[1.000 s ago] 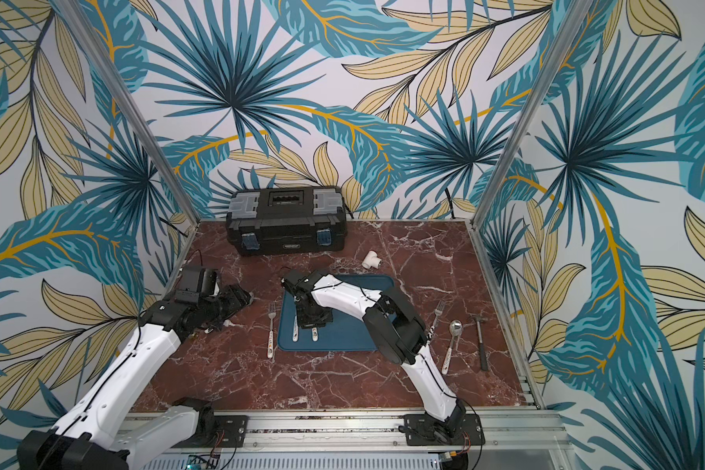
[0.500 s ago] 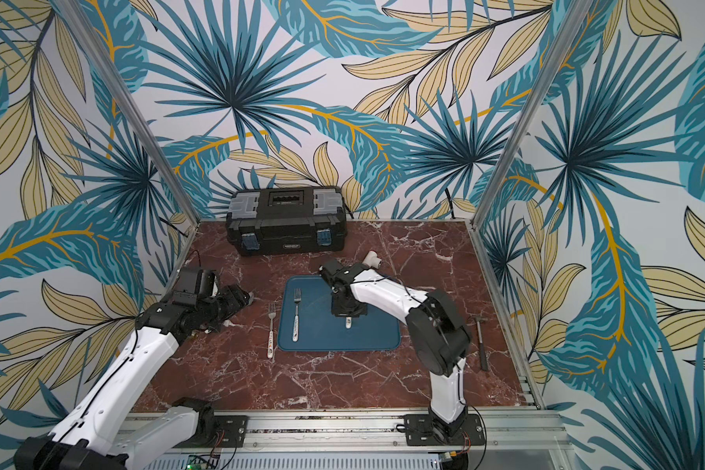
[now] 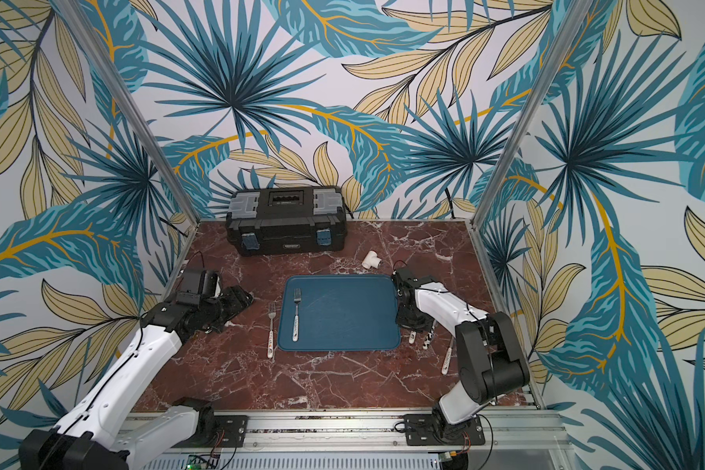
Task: Set the spoon and fork side by side
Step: Place the spoon at the center of the board.
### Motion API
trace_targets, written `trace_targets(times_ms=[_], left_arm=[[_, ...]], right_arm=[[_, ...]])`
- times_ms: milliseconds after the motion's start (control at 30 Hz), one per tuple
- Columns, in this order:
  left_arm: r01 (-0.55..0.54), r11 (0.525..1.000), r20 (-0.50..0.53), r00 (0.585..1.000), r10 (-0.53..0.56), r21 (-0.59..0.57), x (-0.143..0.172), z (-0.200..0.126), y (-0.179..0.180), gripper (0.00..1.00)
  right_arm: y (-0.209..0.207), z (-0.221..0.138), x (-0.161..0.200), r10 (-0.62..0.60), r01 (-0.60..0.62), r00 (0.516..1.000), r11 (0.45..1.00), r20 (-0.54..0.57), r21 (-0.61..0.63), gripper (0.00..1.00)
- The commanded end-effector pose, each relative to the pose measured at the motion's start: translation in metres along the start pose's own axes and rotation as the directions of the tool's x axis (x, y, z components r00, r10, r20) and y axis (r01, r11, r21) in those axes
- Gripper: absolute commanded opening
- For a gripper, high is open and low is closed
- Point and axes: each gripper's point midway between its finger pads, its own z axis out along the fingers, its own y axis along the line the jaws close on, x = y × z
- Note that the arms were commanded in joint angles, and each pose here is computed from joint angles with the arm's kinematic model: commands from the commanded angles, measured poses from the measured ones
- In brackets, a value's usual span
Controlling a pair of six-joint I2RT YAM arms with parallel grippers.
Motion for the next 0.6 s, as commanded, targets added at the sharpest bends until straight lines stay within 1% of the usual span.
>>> trace_targets(times_ms=[0,33,100,300,367,467,533,567], left_arm=[[-0.012,1.000,-0.017,1.000,0.012,-0.001,0.006,0.010,0.006,0.72],[-0.013,1.000,-0.019,1.000,0.013,-0.004,0.006,0.011,0.007,0.72],[-0.018,1.000,-0.022,1.000,0.018,-0.005,0.007,0.013,0.008,0.72],[-0.038,0.999,-0.038,0.999,0.038,-0.001,0.009,0.022,0.008,0.74],[-0.037,0.999,-0.045,0.998,0.037,0.010,0.009,0.025,0.005,0.74],[-0.046,0.998,-0.046,0.998,0.048,0.035,0.006,0.024,-0.002,0.74],[-0.065,0.997,-0.035,0.997,0.066,0.041,0.003,0.020,-0.006,0.75],[-0.077,0.996,-0.028,0.997,0.078,0.041,0.001,0.019,-0.006,0.75]], right_arm=[[-0.012,0.014,0.002,-0.022,0.023,0.999,0.999,-0.028,0.044,0.15],[-0.015,0.018,0.004,-0.019,0.021,0.999,0.998,-0.046,0.060,0.17],[-0.015,0.025,0.006,-0.018,0.023,0.997,0.998,-0.071,0.061,0.24],[-0.014,0.030,0.012,-0.012,0.020,0.994,0.998,-0.112,0.064,0.26],[-0.023,0.024,0.012,0.005,0.006,0.993,0.995,-0.114,0.098,0.31],[-0.050,0.003,0.013,0.086,-0.079,0.995,0.986,-0.041,0.149,0.41],[-0.072,-0.010,0.017,0.149,-0.151,0.989,0.975,0.025,0.164,0.43],[-0.081,-0.012,0.022,0.178,-0.181,0.983,0.969,0.034,0.166,0.43]])
